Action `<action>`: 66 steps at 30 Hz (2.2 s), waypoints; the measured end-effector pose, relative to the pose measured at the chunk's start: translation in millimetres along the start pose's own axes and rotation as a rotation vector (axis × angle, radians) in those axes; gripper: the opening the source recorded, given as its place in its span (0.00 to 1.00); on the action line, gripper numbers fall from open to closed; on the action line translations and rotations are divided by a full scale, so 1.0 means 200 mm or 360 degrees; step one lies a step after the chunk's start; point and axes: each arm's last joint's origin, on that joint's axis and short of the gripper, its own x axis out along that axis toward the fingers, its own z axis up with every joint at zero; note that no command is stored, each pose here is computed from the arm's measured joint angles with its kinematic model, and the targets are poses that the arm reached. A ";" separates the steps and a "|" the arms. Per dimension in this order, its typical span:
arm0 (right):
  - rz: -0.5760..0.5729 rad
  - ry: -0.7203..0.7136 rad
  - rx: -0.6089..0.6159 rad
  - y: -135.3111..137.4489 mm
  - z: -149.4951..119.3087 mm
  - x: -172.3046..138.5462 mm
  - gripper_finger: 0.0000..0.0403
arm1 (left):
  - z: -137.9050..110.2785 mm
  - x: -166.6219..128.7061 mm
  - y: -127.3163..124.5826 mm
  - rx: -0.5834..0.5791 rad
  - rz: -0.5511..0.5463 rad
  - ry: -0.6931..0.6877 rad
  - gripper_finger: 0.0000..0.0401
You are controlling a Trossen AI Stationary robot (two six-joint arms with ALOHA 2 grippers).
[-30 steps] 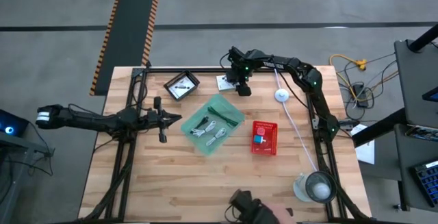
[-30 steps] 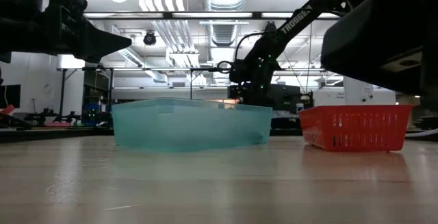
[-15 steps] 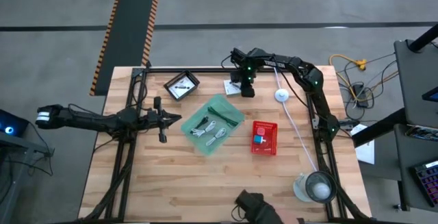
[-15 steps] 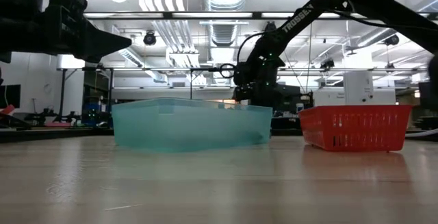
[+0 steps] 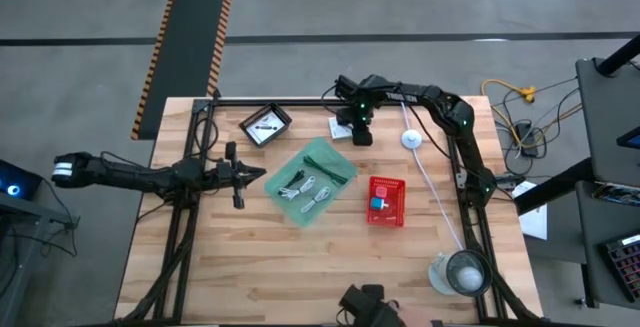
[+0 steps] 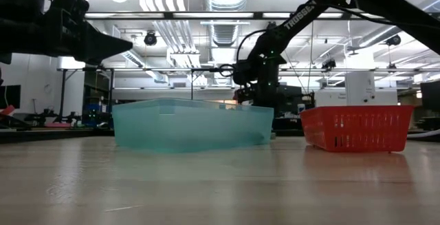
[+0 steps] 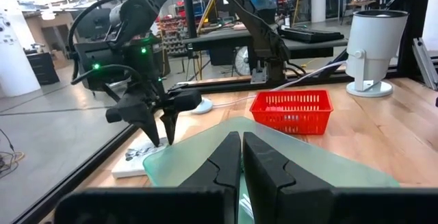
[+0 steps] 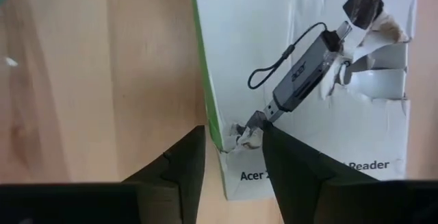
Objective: Pick and place items into bin
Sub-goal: Put the white card reader box into the black bin
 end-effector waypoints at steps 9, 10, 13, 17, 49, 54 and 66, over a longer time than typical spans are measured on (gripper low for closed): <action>-0.0042 0.0011 0.0009 0.01 0.01 0.01 0.25 | 0.00 0.00 0.00 0.0001 -0.0001 0.0003 0.00; -0.0048 0.0015 0.0007 0.01 0.01 0.01 0.23 | 0.00 0.00 0.00 0.0001 -0.0001 0.0003 0.00; -0.0059 0.0034 0.0000 0.02 0.01 0.02 0.15 | 0.00 0.00 0.00 0.0000 -0.0001 0.0002 0.00; -0.0064 0.0058 -0.0026 0.03 0.01 0.02 0.04 | 0.00 0.00 0.00 0.0001 -0.0003 0.0006 0.00; -0.0193 -0.0128 -0.0063 0.12 0.02 -0.31 0.02 | 0.00 0.00 0.00 0.0001 -0.0001 0.0008 0.00; -0.0193 -0.0130 -0.0051 0.12 0.01 -0.31 0.02 | 0.00 0.00 0.00 0.0002 -0.0002 0.0010 0.00; 0.0039 0.0011 0.0021 0.18 -0.07 -0.20 0.02 | 0.00 0.00 0.00 0.0002 -0.0002 0.0011 0.00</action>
